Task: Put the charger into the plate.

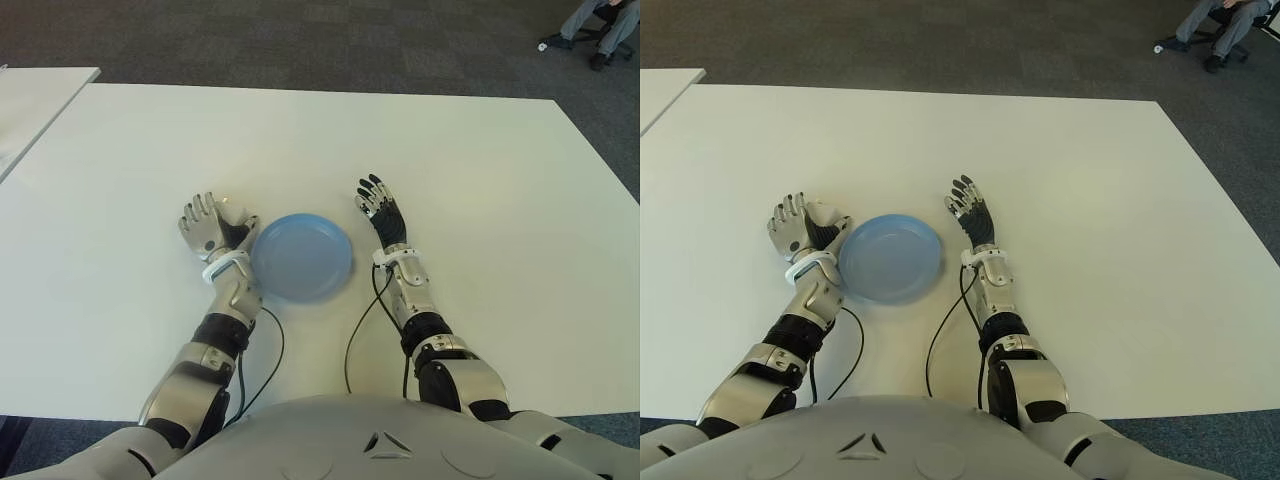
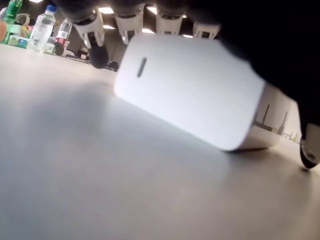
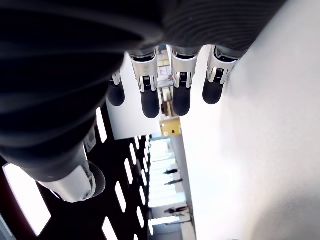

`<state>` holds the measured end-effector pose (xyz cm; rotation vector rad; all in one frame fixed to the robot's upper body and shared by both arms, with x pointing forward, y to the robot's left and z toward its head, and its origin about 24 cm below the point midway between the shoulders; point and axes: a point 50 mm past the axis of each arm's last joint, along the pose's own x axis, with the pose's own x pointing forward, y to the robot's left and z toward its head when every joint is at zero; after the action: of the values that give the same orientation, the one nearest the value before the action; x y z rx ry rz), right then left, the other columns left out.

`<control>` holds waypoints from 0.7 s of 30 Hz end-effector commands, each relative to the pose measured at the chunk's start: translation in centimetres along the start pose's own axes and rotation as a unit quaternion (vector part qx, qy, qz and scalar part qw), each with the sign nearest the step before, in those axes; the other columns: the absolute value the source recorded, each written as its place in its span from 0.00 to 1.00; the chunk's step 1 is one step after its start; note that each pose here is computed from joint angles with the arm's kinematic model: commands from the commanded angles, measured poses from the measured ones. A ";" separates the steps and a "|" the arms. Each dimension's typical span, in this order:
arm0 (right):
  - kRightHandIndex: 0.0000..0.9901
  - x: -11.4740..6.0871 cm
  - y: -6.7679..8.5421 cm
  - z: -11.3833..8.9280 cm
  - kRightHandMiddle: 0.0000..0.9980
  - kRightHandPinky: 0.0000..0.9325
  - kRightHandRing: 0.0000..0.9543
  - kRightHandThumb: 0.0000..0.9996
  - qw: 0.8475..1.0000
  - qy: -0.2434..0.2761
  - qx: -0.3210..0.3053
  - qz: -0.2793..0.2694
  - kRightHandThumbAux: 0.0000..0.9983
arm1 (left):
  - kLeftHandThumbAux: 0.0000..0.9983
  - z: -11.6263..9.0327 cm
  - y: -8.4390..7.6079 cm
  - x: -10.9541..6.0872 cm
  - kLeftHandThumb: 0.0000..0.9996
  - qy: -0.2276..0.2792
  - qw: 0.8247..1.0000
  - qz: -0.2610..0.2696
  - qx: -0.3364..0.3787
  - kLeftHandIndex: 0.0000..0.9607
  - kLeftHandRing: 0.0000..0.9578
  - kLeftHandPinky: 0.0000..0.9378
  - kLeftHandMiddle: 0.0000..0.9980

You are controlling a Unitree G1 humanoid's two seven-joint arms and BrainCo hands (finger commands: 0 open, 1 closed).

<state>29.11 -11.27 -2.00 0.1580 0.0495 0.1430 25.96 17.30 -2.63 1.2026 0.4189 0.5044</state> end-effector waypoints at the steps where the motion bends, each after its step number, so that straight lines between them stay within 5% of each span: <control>1: 0.08 -0.9 -0.3 -1.5 0.15 0.09 0.11 0.05 0.999 0.039 0.007 -0.011 0.68 | 0.47 -1.0 -1.2 -1.6 0.13 0.014 0.999 -0.033 0.009 0.00 0.04 0.08 0.04; 21: 0.08 -0.8 -0.1 -1.5 0.15 0.09 0.11 0.05 0.999 0.039 0.006 -0.012 0.67 | 0.49 -1.9 -1.3 -3.0 0.12 0.002 0.999 -0.041 0.008 0.00 0.11 0.19 0.08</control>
<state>29.10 -11.23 -2.01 0.1575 0.0510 0.1364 24.27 16.46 -2.53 1.1817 0.3879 0.4893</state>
